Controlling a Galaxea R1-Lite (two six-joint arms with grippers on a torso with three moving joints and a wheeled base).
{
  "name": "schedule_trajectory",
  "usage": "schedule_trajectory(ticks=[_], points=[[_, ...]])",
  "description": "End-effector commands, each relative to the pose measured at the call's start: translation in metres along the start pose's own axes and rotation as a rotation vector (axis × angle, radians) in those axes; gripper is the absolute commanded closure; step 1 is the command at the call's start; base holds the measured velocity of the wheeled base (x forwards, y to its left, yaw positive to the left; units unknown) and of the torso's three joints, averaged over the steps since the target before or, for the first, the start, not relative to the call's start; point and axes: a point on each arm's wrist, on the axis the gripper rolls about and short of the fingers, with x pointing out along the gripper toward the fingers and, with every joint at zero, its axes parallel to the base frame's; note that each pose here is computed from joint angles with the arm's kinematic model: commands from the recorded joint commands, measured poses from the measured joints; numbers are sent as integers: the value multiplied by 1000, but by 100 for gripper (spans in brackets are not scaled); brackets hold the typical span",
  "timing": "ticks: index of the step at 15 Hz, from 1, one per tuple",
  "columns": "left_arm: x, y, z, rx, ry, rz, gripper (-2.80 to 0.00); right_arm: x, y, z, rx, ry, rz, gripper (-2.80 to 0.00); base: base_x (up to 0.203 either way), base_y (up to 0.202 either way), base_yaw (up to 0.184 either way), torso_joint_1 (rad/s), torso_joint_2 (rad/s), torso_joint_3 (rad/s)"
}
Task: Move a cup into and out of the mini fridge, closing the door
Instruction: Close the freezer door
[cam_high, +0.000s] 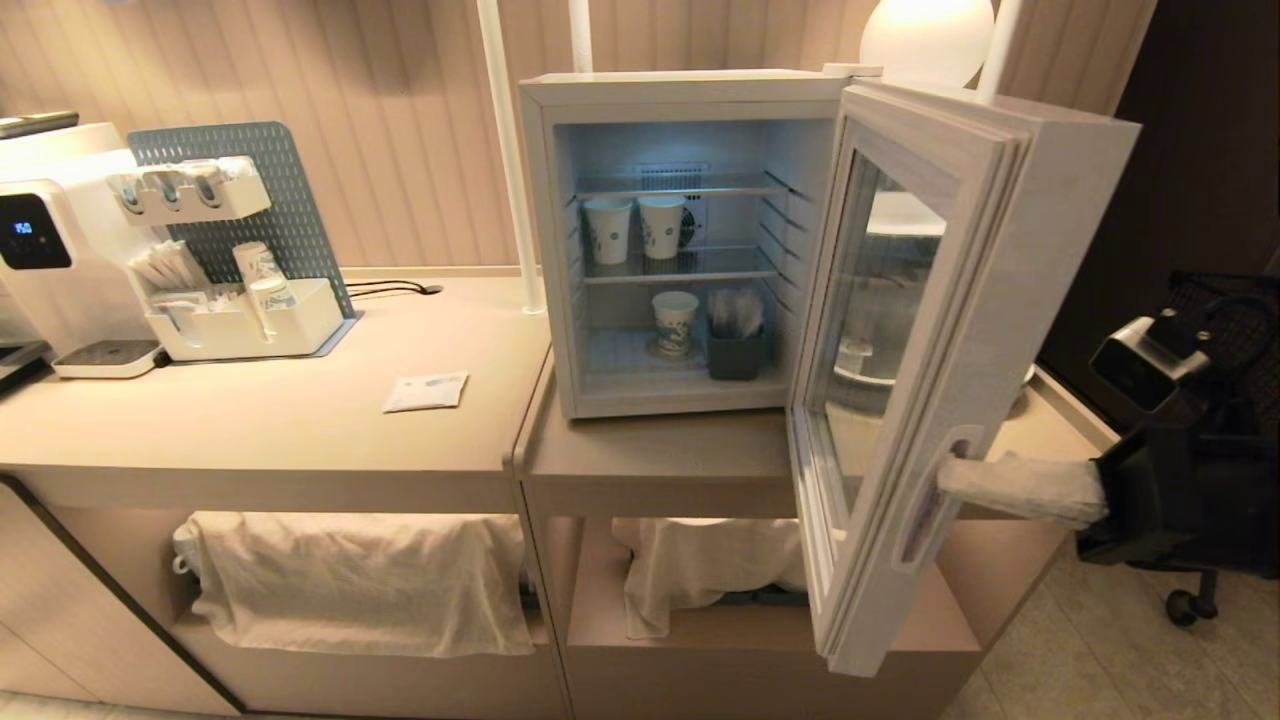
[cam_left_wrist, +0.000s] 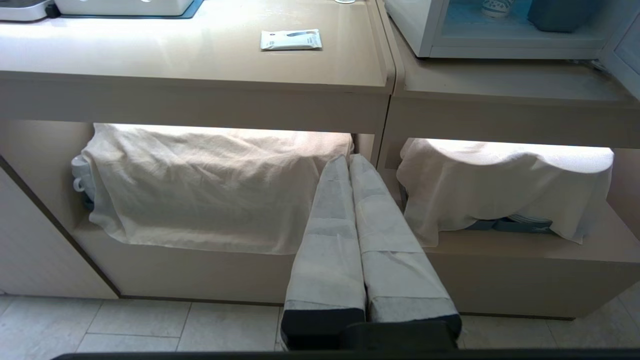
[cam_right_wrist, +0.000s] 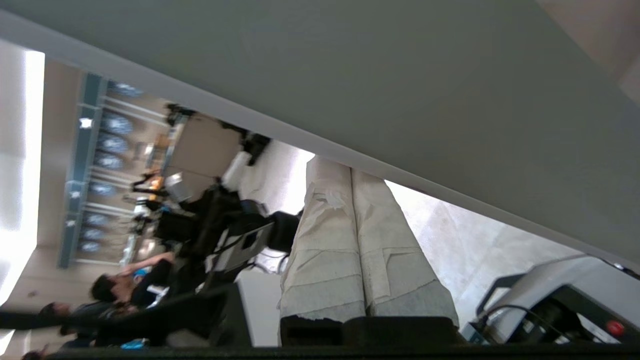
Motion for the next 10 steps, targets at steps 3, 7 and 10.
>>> schedule_trajectory(ticks=[3, 7, 10], points=[[0, 0, -1, -1, 2, 2, 0, 58, 16, -31, -38, 78, -132, 0, 0, 0, 0, 0, 0, 0], [0, 0, -1, -1, 2, 1, 0, 76, 34, -34, -232, 273, -214, 0, 0, 0, 0, 0, 0, 0], [0, 0, -1, -1, 2, 1, 0, 77, 43, -31, -365, 351, -259, 0, 0, 0, 0, 0, 0, 0]])
